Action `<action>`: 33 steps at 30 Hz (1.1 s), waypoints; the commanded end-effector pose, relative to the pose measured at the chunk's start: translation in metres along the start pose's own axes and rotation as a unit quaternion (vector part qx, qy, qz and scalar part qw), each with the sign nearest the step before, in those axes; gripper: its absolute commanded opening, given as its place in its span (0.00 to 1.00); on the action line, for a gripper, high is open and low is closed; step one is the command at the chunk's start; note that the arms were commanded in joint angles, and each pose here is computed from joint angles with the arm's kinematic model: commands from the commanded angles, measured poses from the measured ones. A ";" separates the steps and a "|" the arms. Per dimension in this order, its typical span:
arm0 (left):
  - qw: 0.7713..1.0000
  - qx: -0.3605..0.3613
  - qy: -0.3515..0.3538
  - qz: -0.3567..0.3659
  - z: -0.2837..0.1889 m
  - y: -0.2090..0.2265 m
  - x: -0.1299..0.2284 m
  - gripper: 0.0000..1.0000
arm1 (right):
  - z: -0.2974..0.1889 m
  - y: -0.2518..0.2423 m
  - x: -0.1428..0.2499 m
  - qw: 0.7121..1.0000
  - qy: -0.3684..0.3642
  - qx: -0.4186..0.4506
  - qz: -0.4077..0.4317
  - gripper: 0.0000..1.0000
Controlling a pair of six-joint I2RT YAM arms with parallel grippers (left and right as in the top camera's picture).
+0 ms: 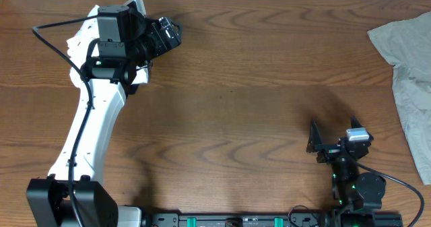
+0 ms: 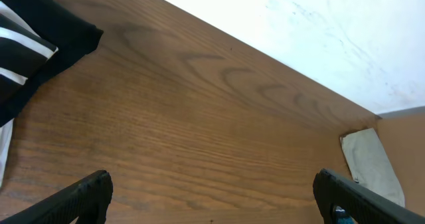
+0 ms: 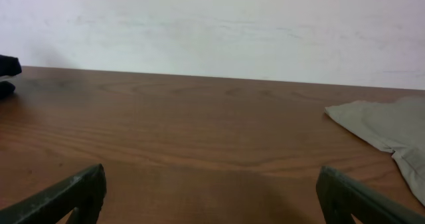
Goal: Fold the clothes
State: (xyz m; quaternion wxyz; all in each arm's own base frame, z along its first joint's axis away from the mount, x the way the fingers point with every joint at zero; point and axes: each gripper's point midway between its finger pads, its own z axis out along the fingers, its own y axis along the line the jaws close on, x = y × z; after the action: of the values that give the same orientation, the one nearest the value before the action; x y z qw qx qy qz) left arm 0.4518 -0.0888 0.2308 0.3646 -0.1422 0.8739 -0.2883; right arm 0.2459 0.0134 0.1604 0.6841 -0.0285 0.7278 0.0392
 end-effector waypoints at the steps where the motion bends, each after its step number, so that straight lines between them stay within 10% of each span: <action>1: 1.000 -0.001 0.000 0.002 0.001 0.000 0.000 0.98 | 0.000 0.002 0.000 1.000 0.000 -0.003 -0.009 0.99; 19: 0.996 0.042 -0.065 0.033 -0.070 -0.039 -0.007 0.98 | 0.000 0.002 0.000 1.000 0.000 -0.003 -0.009 0.99; 33: 0.992 0.061 -0.096 0.046 -0.140 -0.002 0.099 0.98 | 0.000 0.002 0.000 1.000 0.000 -0.003 -0.009 0.99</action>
State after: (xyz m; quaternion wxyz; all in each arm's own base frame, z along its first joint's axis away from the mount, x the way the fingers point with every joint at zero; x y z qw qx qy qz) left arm 0.3010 -0.0802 0.2752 0.4673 -0.1078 0.8207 -0.3104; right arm 0.2459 0.0133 0.1604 0.6841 -0.0285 0.7278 0.0390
